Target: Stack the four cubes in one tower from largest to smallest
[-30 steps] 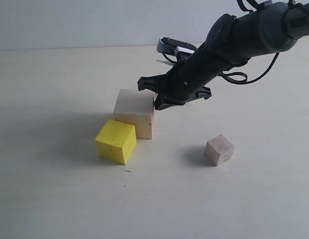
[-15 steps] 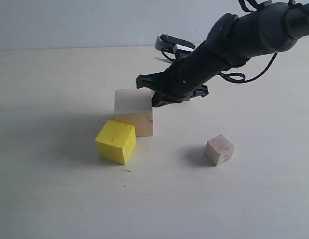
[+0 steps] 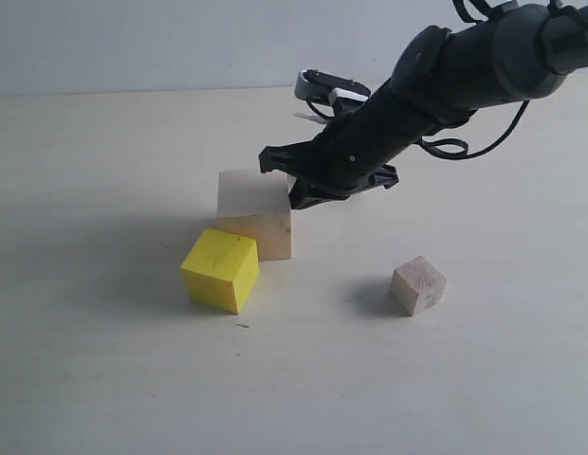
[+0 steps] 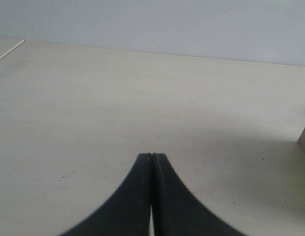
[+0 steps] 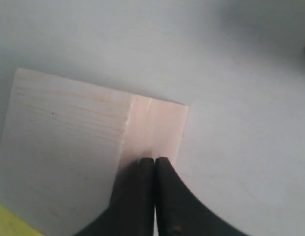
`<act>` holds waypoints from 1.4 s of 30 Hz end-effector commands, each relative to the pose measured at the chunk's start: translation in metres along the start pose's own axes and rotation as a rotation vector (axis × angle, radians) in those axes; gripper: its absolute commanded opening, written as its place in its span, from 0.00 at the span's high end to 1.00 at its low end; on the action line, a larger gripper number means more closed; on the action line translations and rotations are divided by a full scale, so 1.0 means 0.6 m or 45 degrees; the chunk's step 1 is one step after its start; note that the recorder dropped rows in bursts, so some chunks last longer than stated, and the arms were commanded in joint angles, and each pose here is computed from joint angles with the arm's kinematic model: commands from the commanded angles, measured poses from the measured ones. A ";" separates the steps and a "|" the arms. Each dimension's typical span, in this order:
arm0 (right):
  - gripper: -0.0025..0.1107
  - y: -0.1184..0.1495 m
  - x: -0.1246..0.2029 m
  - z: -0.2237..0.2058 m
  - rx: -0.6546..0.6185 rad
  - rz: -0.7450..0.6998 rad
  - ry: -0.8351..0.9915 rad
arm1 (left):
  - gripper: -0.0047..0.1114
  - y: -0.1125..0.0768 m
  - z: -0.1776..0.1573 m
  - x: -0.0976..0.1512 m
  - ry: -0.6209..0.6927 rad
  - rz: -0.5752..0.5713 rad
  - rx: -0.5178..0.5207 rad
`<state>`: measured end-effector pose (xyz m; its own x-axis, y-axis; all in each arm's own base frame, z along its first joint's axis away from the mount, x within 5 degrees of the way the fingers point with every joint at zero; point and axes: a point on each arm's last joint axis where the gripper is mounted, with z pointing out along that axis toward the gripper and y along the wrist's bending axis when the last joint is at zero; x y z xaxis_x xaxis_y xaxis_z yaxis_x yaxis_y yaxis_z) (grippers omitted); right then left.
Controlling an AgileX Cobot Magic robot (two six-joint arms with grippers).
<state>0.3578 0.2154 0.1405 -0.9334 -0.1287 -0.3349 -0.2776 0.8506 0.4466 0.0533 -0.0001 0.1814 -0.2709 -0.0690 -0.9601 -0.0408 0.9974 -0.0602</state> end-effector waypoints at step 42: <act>0.98 0.066 0.282 -0.528 0.152 -0.298 -0.779 | 0.96 0.003 -0.016 -0.067 -0.597 0.019 -0.030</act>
<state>0.1258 0.0704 0.3667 -0.5239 -0.0020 -0.8518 -0.3950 0.8865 0.2409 0.0556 0.0044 0.2197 0.1625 -0.0312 -0.9862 -0.0666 0.9969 -0.0425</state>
